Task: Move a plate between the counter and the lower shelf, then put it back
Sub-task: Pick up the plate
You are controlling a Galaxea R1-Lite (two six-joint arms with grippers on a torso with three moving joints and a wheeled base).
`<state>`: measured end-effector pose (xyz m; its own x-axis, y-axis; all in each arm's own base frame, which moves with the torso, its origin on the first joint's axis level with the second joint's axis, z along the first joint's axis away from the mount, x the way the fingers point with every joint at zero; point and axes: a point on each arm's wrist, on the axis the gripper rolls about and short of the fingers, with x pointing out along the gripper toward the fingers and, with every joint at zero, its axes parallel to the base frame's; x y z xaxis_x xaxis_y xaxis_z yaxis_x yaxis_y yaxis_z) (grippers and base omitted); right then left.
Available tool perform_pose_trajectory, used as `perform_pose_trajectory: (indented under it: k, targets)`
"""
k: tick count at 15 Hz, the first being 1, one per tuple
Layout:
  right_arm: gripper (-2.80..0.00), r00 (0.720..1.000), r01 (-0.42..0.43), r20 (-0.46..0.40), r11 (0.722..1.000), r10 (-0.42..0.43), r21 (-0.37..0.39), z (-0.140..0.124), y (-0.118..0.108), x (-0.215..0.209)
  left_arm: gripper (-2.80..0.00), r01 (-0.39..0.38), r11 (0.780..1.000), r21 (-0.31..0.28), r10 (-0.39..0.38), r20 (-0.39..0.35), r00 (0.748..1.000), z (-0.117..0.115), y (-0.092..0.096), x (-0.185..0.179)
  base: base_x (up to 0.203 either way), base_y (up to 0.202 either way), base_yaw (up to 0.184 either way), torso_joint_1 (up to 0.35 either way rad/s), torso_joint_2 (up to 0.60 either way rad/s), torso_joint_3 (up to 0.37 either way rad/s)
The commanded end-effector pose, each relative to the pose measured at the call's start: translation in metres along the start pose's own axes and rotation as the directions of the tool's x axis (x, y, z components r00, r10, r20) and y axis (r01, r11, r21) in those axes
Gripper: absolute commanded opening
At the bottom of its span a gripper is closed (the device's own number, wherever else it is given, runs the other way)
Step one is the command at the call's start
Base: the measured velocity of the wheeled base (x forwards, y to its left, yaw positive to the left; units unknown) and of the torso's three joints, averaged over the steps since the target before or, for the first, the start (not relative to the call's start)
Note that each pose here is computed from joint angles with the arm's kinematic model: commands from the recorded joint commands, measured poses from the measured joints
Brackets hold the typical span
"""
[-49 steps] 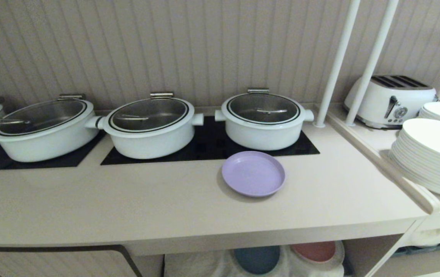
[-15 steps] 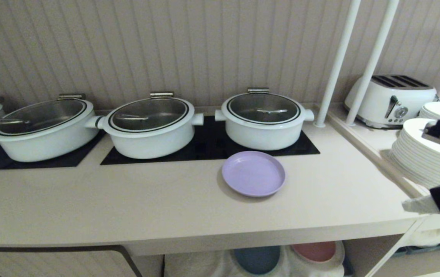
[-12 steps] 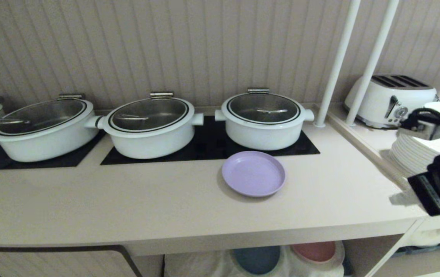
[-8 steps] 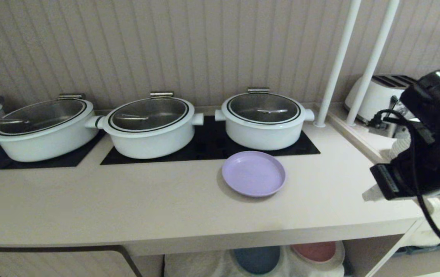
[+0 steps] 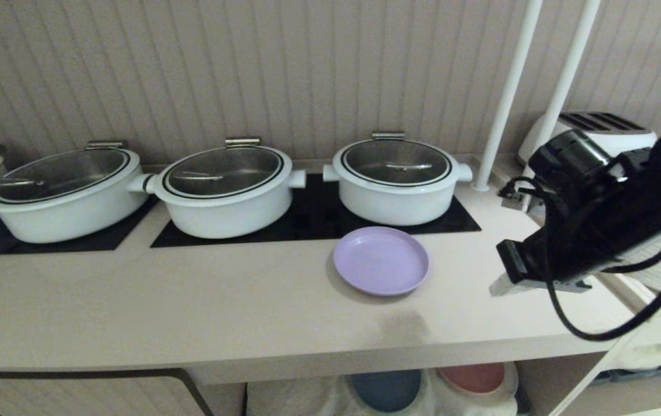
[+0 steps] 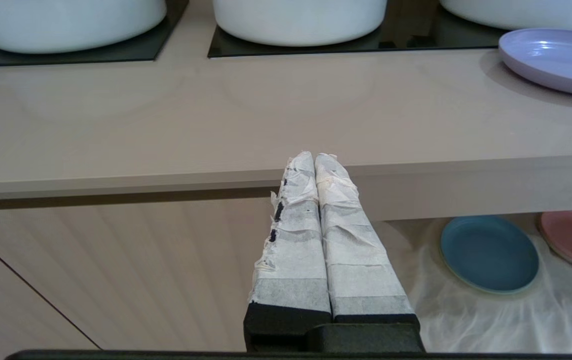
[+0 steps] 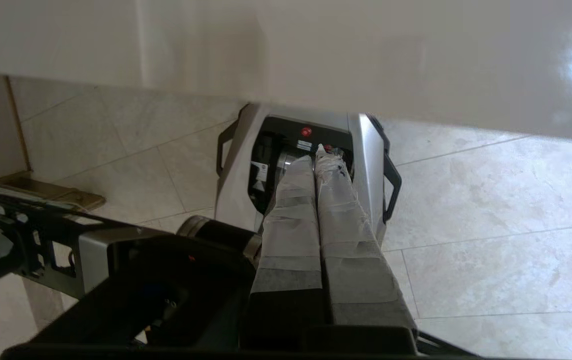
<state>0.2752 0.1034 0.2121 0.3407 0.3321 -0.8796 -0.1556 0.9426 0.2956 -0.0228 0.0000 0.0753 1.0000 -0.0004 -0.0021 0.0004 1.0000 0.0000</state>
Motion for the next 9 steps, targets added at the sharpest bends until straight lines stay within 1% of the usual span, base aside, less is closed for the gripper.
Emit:
perform_pose_trajectory:
  k: [1, 4, 6, 9]
  targets:
    - [-2.80, 1.000, 0.006, -0.029, 1.000, -0.006, 0.009, 0.010, 0.000, 0.016, -2.80, 0.000, 1.000, 0.000, 0.000, 0.001, 1.000, 0.000, 0.000, 0.000, 0.000, 0.000, 0.000, 0.000, 0.00, 0.000]
    - [-2.80, 1.000, 0.006, -0.019, 1.000, -0.005, 0.013, 0.032, 0.001, 0.030, -2.80, 0.000, 1.000, 0.000, 0.000, 0.001, 1.000, 0.000, 0.000, 0.000, 0.000, 0.000, 0.000, 0.000, 0.00, 0.000]
    - [-2.80, 1.000, 0.010, -0.007, 1.000, -0.010, 0.019, 0.048, -0.002, 0.039, -2.80, 0.000, 1.000, 0.000, 0.000, 0.001, 1.000, 0.000, 0.000, 0.000, 0.000, 0.000, 0.000, 0.000, 0.00, 0.000]
    - [-2.80, 0.999, 0.028, -0.030, 0.999, -0.028, 0.015, 0.067, -0.012, 0.057, -2.80, 0.000, 1.000, 0.000, 0.000, 0.001, 1.000, 0.000, 0.000, 0.000, 0.000, 0.000, 0.000, 0.000, 0.00, 0.000]
